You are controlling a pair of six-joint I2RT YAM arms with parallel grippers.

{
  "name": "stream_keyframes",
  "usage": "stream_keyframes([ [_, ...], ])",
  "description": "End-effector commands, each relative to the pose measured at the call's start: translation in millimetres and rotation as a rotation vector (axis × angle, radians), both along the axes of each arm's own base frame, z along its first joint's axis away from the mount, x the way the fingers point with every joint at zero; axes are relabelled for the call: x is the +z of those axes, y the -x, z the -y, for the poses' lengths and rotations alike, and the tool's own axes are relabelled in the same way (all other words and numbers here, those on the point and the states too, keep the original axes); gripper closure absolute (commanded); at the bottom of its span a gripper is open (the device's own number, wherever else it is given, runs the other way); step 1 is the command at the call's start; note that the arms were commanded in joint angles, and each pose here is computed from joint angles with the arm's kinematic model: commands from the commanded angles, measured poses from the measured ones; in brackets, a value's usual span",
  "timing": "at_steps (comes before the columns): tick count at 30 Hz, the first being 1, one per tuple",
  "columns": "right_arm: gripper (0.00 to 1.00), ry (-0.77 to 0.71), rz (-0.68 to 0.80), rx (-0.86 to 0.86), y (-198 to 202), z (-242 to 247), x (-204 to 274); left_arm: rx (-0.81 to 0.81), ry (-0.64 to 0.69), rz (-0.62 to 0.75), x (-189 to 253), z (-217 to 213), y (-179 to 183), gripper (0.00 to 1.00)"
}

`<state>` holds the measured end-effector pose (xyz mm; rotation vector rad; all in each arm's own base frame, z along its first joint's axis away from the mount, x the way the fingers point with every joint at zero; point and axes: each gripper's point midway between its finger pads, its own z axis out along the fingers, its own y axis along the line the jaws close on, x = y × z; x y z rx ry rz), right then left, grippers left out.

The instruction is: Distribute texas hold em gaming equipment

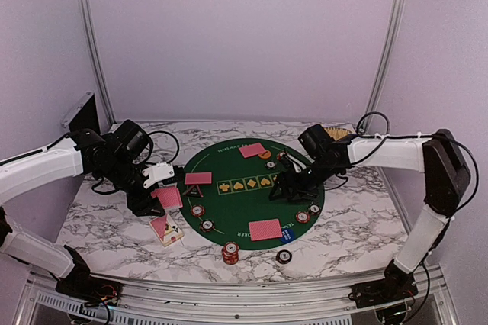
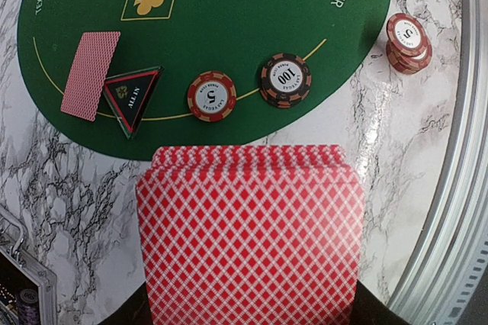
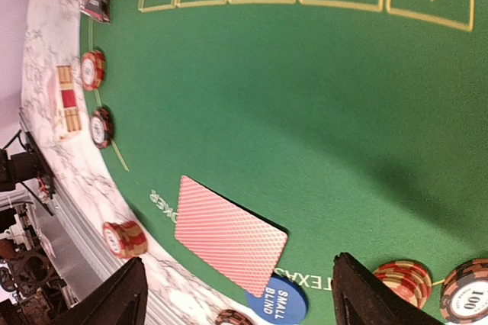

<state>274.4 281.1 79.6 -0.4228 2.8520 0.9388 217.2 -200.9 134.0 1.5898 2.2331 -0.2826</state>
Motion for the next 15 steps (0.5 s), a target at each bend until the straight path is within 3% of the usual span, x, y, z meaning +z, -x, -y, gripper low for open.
stream_keyframes([
  [1, 0.14, -0.164, 0.139, -0.026, -17, -41, 66, -0.001, 0.029, 0.010, 10, 4, -1, 1.00],
  [9, 0.07, -0.480, 0.059, 0.091, 21, -153, 101, 0.005, 0.037, 0.014, 13, 5, -3, 1.00],
  [15, 0.04, -0.592, -0.003, 0.160, 40, -211, 106, 0.012, 0.041, 0.014, 14, 6, -3, 1.00],
])
